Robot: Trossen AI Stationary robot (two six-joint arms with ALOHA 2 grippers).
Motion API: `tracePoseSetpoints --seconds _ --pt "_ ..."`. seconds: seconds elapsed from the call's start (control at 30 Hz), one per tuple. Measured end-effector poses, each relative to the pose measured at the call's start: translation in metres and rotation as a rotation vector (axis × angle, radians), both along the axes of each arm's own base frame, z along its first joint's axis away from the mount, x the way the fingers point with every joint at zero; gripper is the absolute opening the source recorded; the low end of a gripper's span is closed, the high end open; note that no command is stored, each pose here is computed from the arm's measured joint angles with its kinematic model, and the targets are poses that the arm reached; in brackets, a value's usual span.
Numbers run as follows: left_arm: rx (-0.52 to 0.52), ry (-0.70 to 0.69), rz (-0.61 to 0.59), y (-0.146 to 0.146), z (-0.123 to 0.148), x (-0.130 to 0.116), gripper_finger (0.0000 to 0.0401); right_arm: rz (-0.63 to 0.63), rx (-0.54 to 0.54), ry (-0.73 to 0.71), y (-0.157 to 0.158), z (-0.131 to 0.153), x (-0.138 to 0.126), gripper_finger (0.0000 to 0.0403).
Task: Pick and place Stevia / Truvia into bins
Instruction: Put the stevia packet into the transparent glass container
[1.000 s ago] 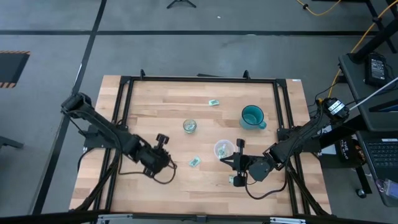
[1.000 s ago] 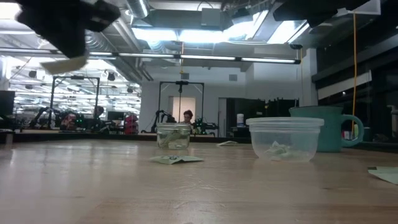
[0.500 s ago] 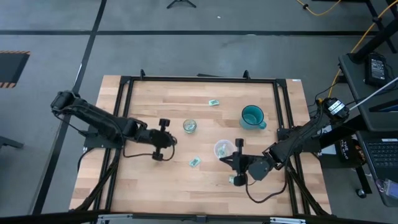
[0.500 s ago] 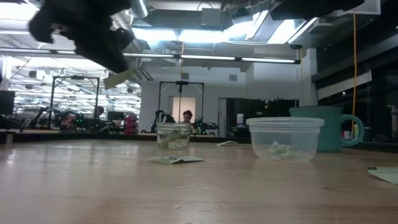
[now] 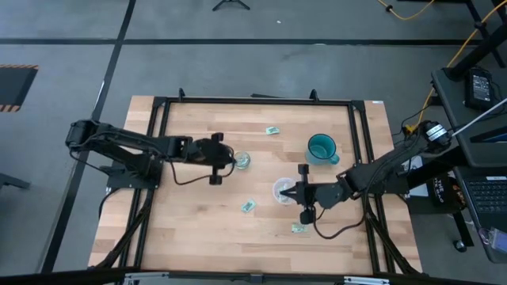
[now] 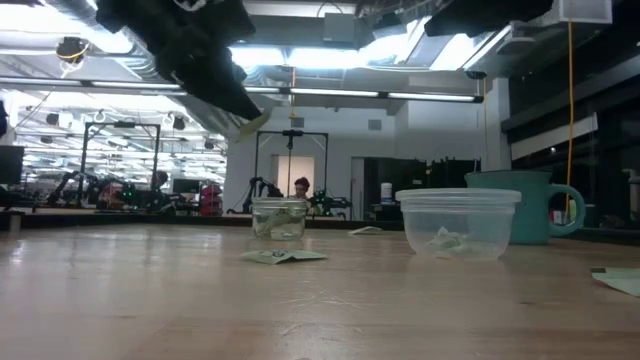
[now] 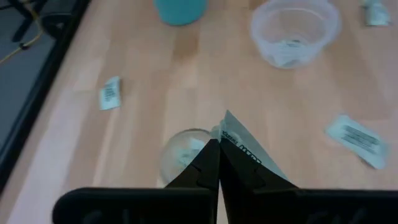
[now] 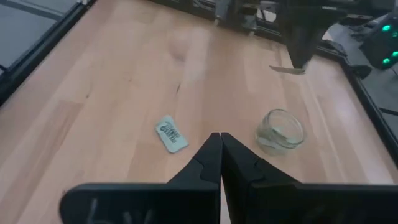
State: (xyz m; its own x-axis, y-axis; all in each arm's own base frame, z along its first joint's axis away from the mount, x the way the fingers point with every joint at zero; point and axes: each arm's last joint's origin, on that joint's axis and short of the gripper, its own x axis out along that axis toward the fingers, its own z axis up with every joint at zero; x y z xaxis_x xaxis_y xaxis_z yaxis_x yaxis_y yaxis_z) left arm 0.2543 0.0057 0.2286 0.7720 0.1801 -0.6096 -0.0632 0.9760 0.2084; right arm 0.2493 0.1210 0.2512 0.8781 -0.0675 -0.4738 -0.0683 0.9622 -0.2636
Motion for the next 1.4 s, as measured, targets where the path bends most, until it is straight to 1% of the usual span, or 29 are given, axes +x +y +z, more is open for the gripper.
tracePoseSetpoints --seconds 0.07,0.2,0.3,0.4,0.47,0.53,0.6,0.73,0.8,0.9,1.13,1.4 --pt "-0.007 -0.025 0.016 0.007 0.002 0.001 0.0002 -0.003 0.004 -0.009 -0.002 -0.001 -0.002 0.0004" --pt "-0.002 -0.054 -0.001 0.013 0.002 0.006 0.0002 -0.005 0.012 -0.025 -0.008 -0.016 -0.01 0.0003" --pt "0.002 -0.072 0.008 0.017 -0.001 0.012 0.0002 -0.018 0.035 -0.065 -0.015 -0.022 -0.017 0.0002" --pt "0.001 -0.052 0.011 0.018 -0.012 0.02 0.0002 -0.027 0.063 -0.118 -0.023 -0.027 -0.028 0.0002" --pt "0.003 -0.063 0.011 0.018 -0.02 0.028 0.0002 -0.03 0.084 -0.159 -0.029 -0.029 -0.037 0.0002" --pt "0.0 -0.031 0.014 0.018 -0.031 0.033 0.0002 -0.029 0.114 -0.209 -0.033 -0.032 -0.044 0.0002" --pt "0.002 -0.026 0.02 0.018 -0.04 0.04 0.0002 -0.028 0.123 -0.233 -0.037 -0.036 -0.052 0.0002" --pt "0.025 0.015 0.052 0.019 -0.053 0.044 0.0002 -0.028 0.141 -0.261 -0.042 -0.037 -0.061 0.0002" --pt "0.025 0.045 0.056 0.019 -0.058 0.043 0.0002 -0.028 0.15 -0.279 -0.043 -0.035 -0.063 0.0002" --pt "0.028 0.041 0.058 0.02 -0.059 0.045 0.0002 -0.027 0.159 -0.297 -0.043 -0.033 -0.064 0.0002" --pt "0.039 0.087 0.071 0.026 -0.062 0.042 0.0002 -0.027 0.159 -0.295 -0.043 -0.033 -0.064 0.0002" --pt "0.012 0.096 0.042 0.032 -0.063 0.04 0.0002 -0.028 0.168 -0.304 -0.043 -0.032 -0.064 0.0002"
